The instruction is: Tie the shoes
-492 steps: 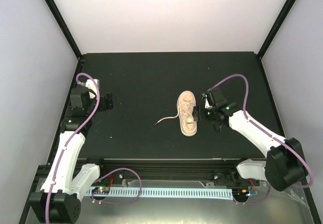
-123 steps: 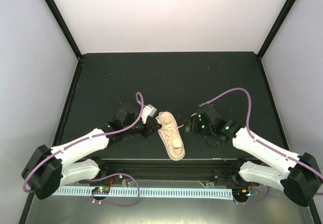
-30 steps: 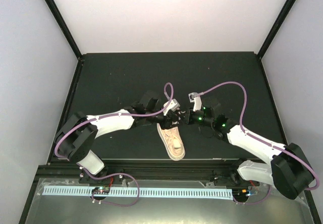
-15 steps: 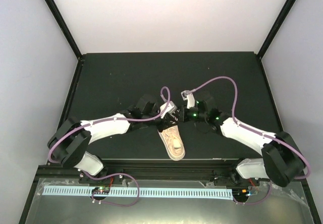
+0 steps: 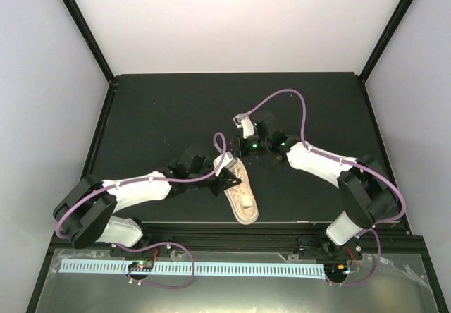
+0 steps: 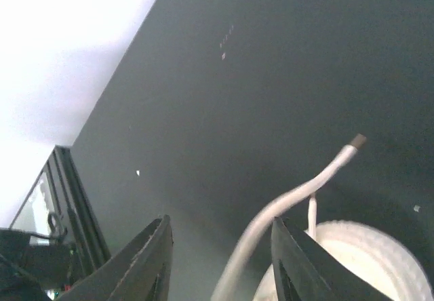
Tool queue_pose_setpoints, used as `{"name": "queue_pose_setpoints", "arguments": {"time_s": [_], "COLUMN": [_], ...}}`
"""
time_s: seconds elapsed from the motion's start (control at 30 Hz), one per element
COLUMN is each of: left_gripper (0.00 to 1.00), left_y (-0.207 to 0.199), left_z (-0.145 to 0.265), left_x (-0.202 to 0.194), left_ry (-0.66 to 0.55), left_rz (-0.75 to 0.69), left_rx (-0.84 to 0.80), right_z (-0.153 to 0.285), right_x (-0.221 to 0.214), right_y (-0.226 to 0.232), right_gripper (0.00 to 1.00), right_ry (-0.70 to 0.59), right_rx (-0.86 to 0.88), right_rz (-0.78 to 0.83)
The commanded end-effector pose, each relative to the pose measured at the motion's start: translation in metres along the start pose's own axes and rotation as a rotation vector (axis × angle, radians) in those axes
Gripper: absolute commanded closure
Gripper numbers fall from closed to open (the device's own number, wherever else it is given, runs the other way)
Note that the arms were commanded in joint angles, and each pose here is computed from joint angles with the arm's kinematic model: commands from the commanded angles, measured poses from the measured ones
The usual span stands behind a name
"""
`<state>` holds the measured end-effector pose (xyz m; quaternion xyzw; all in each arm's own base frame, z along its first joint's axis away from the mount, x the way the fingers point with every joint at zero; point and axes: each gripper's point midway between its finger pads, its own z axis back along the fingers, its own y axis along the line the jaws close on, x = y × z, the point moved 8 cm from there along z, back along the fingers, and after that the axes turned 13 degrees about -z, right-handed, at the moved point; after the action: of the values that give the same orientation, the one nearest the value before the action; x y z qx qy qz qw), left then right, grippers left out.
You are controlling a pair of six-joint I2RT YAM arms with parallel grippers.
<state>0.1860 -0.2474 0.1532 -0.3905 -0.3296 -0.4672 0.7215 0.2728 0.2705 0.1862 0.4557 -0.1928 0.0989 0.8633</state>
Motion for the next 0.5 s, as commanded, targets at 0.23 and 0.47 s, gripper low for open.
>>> {"name": "queue_pose_setpoints", "arguments": {"time_s": [0.23, 0.47], "left_gripper": [0.98, 0.98], "left_y": [-0.003, -0.004], "left_z": [0.008, 0.009], "left_x": [0.007, 0.008], "left_ry": [-0.114, -0.112], "left_rz": [-0.012, -0.036], "left_rx": [0.032, 0.03], "right_z": [0.057, 0.066], "right_x": [0.007, -0.042], "right_y": [-0.027, -0.035], "right_gripper": [0.29, 0.32], "right_ry": [-0.157, -0.016], "right_rx": [-0.203, -0.107], "right_rz": [-0.129, -0.282]}}
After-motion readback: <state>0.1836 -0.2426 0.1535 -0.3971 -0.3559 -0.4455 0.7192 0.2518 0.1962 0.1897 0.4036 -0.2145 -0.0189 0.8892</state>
